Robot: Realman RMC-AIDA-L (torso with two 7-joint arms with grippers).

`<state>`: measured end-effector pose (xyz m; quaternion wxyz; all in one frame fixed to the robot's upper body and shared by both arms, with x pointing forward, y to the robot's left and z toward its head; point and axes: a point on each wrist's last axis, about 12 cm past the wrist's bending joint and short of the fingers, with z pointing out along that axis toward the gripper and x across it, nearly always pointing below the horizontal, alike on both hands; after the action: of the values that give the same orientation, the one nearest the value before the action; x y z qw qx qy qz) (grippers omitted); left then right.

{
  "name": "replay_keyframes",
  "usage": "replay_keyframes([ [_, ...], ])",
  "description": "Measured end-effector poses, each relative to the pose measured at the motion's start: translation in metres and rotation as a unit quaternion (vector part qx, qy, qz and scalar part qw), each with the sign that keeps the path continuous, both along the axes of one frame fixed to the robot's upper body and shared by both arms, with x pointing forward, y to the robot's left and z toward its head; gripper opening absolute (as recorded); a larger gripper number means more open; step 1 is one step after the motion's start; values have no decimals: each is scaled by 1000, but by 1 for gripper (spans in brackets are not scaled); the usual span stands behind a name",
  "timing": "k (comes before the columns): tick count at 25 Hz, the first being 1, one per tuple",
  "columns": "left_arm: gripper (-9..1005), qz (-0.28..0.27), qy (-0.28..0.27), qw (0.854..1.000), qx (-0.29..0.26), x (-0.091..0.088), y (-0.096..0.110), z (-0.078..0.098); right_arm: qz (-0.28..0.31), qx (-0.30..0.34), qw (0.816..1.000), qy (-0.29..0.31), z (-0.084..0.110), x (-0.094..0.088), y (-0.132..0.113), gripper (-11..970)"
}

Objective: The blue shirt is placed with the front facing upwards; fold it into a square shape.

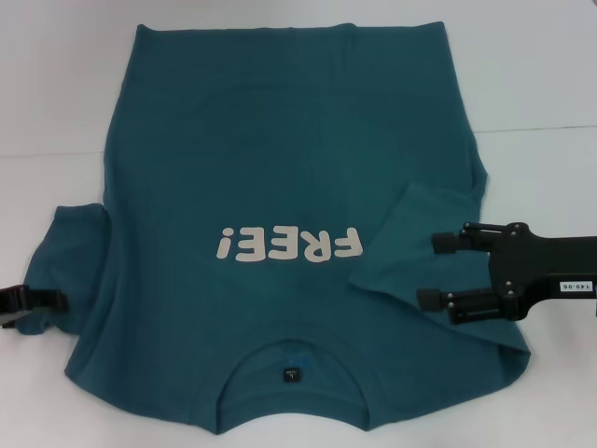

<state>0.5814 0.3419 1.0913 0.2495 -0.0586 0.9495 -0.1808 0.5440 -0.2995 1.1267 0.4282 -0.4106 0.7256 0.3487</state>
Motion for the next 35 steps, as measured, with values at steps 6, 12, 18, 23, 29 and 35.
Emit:
replay_keyframes([
  [6,809,2,0,1000,-1,0,1,0,0,0,1000,0,0,0,0,948],
  [12,481,3,2,1000,1,0,2,-1,0,0,1000,0,0,0,0,948],
  [18,318,3,2,1000,2,0,2,-1,0,0,1000,0,0,0,0,948],
  [23,211,2,4,1000,1,-1,2,-2,1,0,1000,-1,1,1,1,948],
  [29,57,-1,4,1000,1,0,0,-3,1,0,1000,-1,0,1,1,947],
  [35,36,-2,3,1000,0,1,0,-2,0,0,1000,0,0,0,1,947],
])
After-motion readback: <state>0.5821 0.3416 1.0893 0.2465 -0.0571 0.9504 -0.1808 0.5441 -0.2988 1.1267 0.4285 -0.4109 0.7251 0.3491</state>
